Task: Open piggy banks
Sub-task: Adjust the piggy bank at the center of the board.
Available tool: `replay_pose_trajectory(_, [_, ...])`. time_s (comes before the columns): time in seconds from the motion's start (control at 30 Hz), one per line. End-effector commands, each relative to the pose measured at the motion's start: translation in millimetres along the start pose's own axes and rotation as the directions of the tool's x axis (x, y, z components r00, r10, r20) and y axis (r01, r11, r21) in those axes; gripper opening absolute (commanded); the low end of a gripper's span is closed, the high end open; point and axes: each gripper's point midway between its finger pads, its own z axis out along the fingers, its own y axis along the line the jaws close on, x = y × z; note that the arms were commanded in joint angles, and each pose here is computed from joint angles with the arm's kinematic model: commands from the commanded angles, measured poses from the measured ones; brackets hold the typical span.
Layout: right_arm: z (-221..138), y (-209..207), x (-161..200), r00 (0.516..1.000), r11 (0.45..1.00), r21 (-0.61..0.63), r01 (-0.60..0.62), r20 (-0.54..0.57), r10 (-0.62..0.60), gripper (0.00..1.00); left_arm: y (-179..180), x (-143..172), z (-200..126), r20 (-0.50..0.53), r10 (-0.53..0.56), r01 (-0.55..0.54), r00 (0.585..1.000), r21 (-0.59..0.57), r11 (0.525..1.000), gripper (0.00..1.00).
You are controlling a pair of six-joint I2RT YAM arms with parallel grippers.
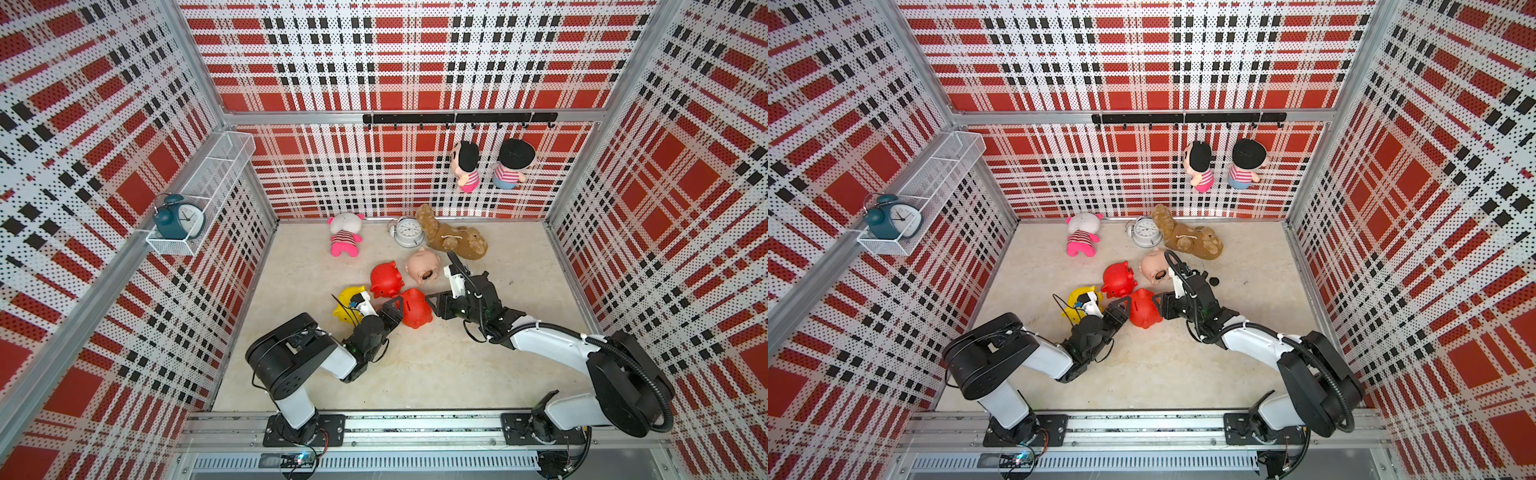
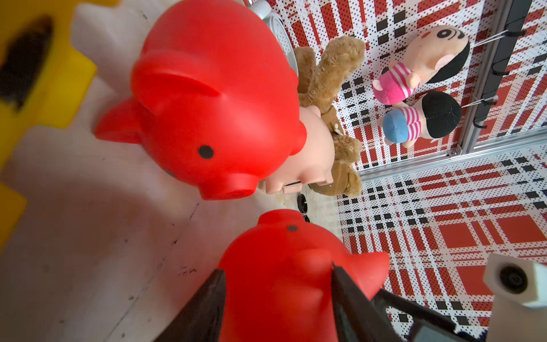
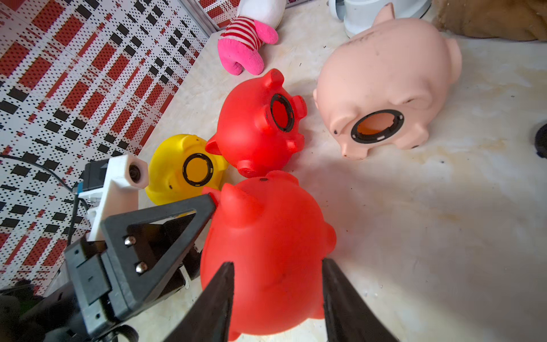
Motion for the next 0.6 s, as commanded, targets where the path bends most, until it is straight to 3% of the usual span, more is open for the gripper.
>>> replay_pose_trajectory(0.0, [-3.7,-1.1,-11.3,0.999,0.999,0.031,0.027,0.021,-0.028,0.51,25.9,2.4,-6.5,-0.019,0.027,-0.028,0.999,-0.085,0.996,0.60])
replay_pose_trajectory(0.57, [18.3,-24.7,13.9,0.999,0.998,0.059,-0.011,-0.029,0.013,0.51,19.3,-6.9,-11.3,-0.006,0.044,-0.045,0.999,-0.103,0.994,0.70])
